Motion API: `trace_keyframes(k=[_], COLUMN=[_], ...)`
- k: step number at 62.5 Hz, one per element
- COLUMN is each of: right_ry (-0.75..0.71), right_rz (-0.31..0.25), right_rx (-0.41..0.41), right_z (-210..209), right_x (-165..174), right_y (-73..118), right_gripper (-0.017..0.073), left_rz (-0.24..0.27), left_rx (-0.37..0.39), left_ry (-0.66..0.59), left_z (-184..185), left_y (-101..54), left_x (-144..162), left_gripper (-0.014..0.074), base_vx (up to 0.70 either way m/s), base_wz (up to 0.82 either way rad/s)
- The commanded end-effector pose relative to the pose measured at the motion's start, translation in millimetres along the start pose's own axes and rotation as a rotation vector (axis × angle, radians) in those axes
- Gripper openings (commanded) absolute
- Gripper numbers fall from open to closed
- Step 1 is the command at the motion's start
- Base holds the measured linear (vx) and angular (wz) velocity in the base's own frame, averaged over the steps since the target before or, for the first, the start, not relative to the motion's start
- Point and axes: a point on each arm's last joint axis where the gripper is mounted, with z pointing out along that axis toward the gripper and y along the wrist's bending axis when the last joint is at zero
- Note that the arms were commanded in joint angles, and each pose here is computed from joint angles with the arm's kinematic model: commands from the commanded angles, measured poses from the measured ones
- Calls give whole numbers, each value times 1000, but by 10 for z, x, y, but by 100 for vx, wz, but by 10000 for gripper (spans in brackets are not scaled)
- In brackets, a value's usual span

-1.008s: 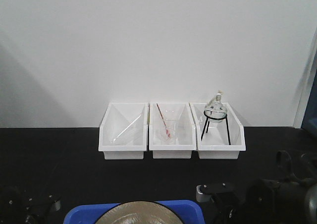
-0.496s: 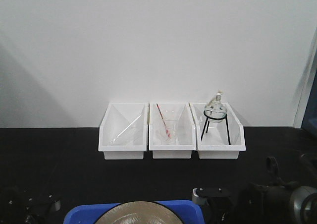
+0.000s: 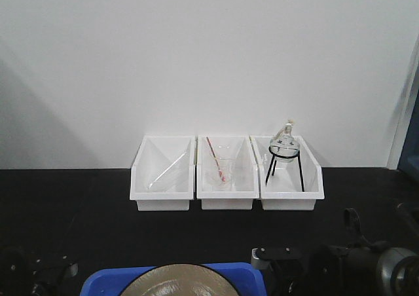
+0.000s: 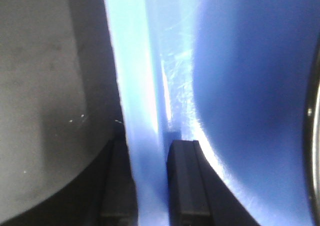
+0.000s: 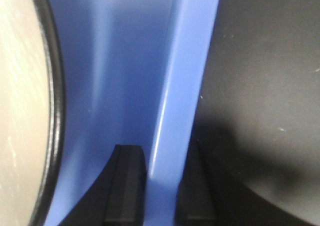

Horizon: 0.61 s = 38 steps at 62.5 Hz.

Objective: Place disk in tray to left cabinet
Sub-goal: 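Close both grippers on the blue tray rims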

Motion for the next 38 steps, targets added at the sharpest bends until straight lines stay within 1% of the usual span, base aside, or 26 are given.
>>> trace_keyframes(k=[1,7,12,18,22,25,31,38], right_ry=[1,-17,-45,-76,-85,-90,-89,-99], right_rz=[-4,-14,-40,-59,-47,-28,-17,-12], right_rx=[-26,-31,-27,-15,-10,-7,-8,-13], right_z=[-65,-165,-296,-463,-586,-693,-893,-1114], right_x=[-5,-19,-37,-86,-147,-213,-332,-458], right_y=[102,119,137,149,139,110,65,35], right_gripper=[-5,-3,-3,-3,-3,-3,-3,-3], left_rz=[16,24,35,46,56,62,54,67], left_rx=[12,24,37,52,61,69,82,97], left_ry=[-51,-26,-11,-5,-12,-14,-13,-36], left_z=[-115,-172,-249,-353,-439,-498,-624,-810], left_y=[-60,-92,-131,-179,-216,-241,-291,-359], left_x=[-72,-110,-171,-255,-329,-373,-454,-576], left_gripper=[-3,-3,-1,-1,-1,-1,-1,-1], base_vx=[0,0,0,0,0,0,0,0], base_wz=[0,0,0,0,0,0,0,0])
